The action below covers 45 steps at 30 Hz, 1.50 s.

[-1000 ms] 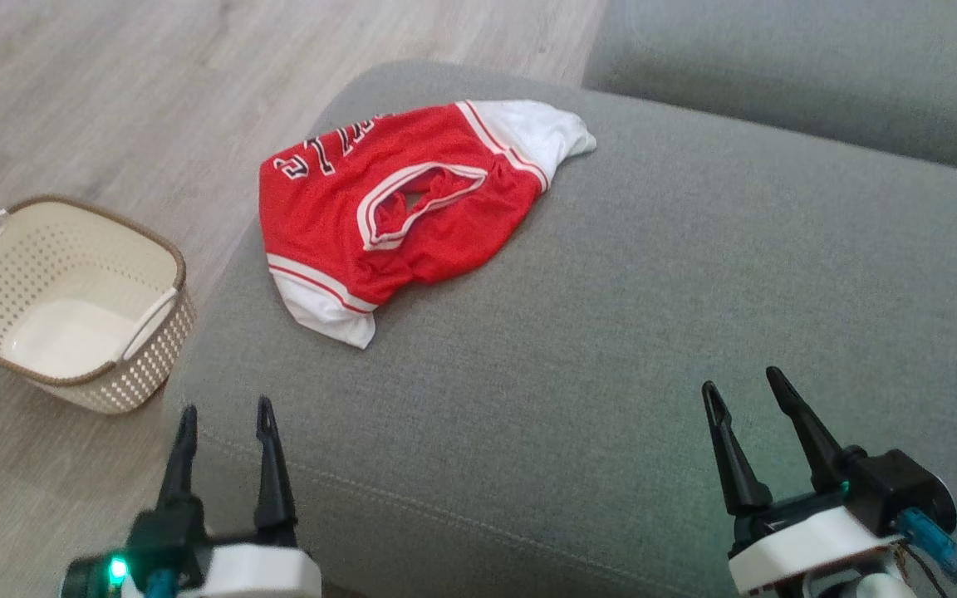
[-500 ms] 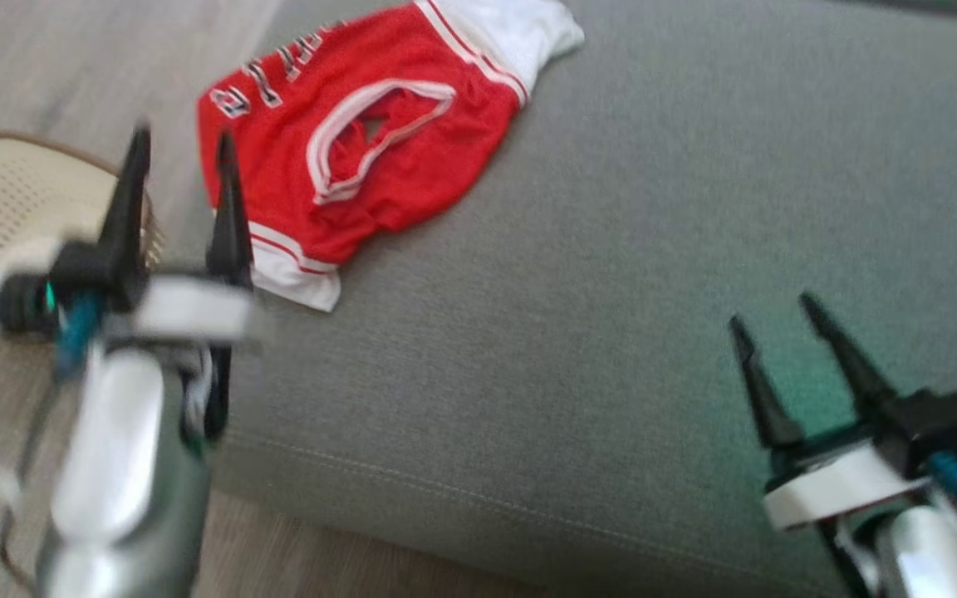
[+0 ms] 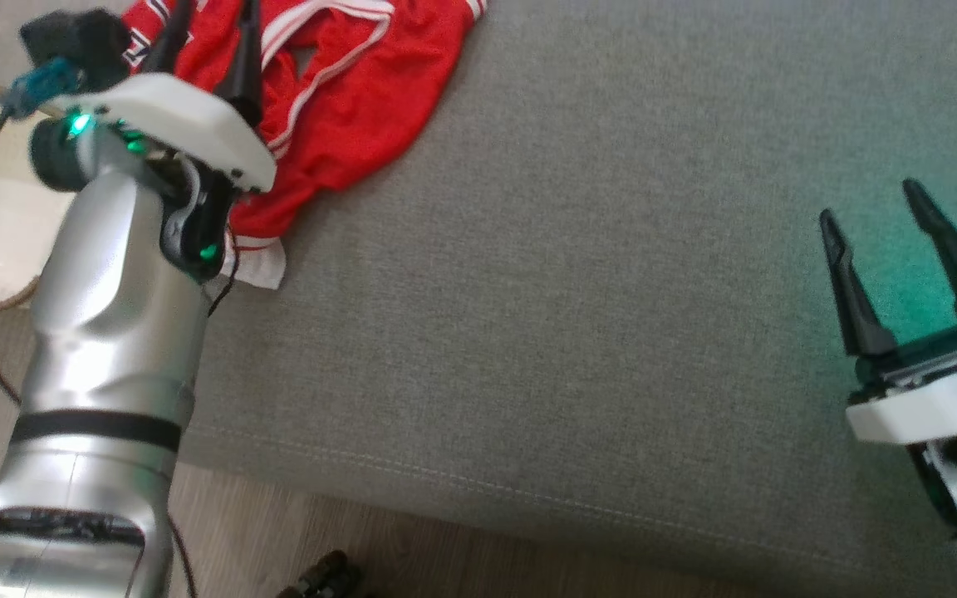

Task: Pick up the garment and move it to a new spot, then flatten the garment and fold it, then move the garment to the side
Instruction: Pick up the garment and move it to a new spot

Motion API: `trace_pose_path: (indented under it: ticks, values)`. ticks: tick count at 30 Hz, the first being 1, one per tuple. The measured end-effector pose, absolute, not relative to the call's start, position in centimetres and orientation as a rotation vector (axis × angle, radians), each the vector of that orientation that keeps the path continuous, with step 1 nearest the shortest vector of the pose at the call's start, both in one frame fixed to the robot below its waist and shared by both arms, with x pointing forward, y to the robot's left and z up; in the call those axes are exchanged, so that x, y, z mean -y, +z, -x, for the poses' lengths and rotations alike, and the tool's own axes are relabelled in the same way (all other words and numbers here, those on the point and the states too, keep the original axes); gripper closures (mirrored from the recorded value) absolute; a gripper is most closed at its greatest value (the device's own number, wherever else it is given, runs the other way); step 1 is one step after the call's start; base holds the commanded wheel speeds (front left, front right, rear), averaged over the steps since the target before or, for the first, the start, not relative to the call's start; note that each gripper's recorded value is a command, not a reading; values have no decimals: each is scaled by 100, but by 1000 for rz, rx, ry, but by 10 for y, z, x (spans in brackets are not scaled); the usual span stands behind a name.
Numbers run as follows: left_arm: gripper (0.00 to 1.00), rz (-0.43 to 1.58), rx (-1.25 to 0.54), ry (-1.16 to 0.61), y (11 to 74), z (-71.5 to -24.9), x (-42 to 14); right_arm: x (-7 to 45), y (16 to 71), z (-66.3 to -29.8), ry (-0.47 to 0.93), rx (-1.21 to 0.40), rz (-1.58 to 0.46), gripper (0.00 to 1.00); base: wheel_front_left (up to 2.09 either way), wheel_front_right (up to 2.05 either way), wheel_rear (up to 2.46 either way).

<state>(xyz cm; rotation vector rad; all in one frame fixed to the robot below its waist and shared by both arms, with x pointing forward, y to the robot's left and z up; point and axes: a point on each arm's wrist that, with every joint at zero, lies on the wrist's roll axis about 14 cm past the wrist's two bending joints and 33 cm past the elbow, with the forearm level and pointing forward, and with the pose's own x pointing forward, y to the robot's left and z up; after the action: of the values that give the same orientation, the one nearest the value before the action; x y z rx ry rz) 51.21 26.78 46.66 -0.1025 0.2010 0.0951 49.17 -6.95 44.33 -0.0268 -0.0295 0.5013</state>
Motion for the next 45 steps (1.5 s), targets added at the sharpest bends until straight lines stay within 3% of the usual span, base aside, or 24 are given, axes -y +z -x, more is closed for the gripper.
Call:
trace_pose_path:
  ticks: [10,17,18,19,24,31,45]
  values:
    - [0,171,-524,66,373,-501,-250,84,421,-508,469,5,33,0,0,0,0]
    - [0,160,-596,37,349,-497,-240,89,413,-511,454,-7,33,0,0,0,0]
    - [60,149,-604,30,348,-496,-240,89,413,-511,454,-8,33,0,0,0,0]
    - [100,145,-607,25,348,-496,-240,89,413,-511,454,-9,33,0,0,0,0]
    - [100,107,-551,5,356,-497,-240,85,419,-511,457,4,25,0,0,0,0]
    - [100,71,-343,-11,412,-511,-248,77,447,-503,442,47,-14,0,0,0,0]
    - [100,48,23,-283,545,-532,-174,94,508,-475,324,146,-93,0,0,0,0]
